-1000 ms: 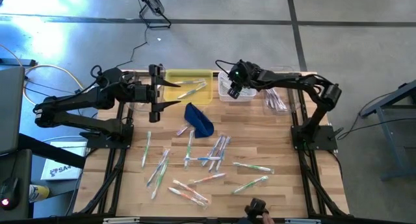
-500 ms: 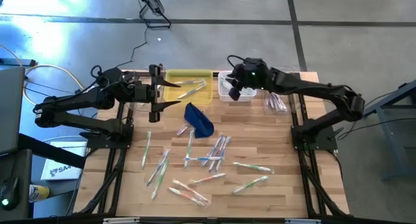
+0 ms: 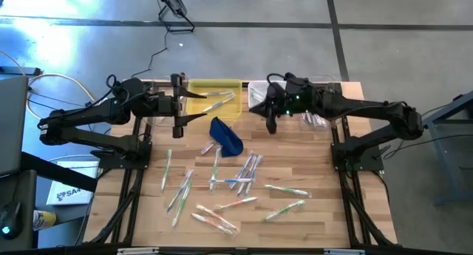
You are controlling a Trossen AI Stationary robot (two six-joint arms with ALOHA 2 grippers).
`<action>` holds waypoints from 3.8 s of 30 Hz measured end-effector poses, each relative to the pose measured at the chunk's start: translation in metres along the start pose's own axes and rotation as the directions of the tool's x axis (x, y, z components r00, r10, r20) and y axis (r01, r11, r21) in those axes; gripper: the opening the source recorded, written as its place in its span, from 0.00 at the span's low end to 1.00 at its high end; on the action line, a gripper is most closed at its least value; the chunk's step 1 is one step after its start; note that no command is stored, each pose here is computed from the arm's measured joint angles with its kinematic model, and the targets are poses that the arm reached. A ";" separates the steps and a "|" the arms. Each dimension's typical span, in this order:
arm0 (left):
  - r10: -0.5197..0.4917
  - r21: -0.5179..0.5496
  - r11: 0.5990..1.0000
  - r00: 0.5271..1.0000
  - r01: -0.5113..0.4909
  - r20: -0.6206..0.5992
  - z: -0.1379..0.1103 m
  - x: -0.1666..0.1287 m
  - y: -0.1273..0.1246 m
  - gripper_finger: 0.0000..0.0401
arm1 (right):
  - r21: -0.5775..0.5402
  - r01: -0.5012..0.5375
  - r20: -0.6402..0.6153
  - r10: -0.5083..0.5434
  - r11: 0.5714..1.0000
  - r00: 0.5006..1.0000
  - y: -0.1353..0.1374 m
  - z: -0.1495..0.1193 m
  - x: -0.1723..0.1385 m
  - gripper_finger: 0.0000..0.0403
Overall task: Pick & Place Toothbrushes
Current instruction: Put the green toothbrush into the white bin
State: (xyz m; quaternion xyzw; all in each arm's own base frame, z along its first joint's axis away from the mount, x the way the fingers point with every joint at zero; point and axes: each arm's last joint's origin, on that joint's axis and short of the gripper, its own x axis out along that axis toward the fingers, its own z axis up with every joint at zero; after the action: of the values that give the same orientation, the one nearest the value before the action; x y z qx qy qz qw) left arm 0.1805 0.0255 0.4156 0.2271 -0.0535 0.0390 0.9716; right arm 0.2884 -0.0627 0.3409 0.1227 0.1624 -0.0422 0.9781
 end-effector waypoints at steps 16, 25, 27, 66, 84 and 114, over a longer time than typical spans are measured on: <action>-0.053 -0.347 0.937 0.962 -0.044 -0.266 -0.024 -0.003 -0.009 0.55 | -0.172 -0.088 0.051 0.098 0.981 0.994 0.061 -0.001 -0.014 0.00; -0.295 -0.605 0.732 0.656 -0.312 -0.695 -0.066 -0.032 -0.033 0.55 | -0.171 -0.093 0.016 0.097 0.981 0.995 0.061 -0.005 -0.014 0.00; -0.348 -0.596 0.681 0.527 -0.426 -0.775 -0.075 -0.041 -0.038 0.55 | -0.173 -0.093 0.012 0.097 0.981 0.995 0.061 -0.005 -0.014 0.00; -0.425 -0.282 0.730 -0.091 -0.623 -0.901 -0.122 -0.031 -0.058 0.55 | -0.150 -0.093 0.002 0.094 0.984 0.996 0.061 -0.007 -0.012 0.00; -0.532 -0.342 0.631 -0.068 -0.696 -0.844 -0.118 -0.030 -0.064 0.55 | -0.081 -0.096 -0.069 0.091 0.992 0.993 0.066 -0.015 -0.013 0.00; -0.508 -0.265 0.560 -0.072 -0.785 -0.859 -0.110 -0.003 -0.140 0.54 | -0.140 -0.132 -0.089 0.121 0.981 0.989 0.075 -0.018 -0.013 0.00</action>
State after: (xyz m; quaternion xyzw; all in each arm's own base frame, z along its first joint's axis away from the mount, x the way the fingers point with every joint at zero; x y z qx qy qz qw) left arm 0.2011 -0.0505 0.2560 -0.3554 0.6235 0.2910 0.6327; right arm 0.2793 0.0145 0.3454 0.0629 0.1962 0.0370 0.9778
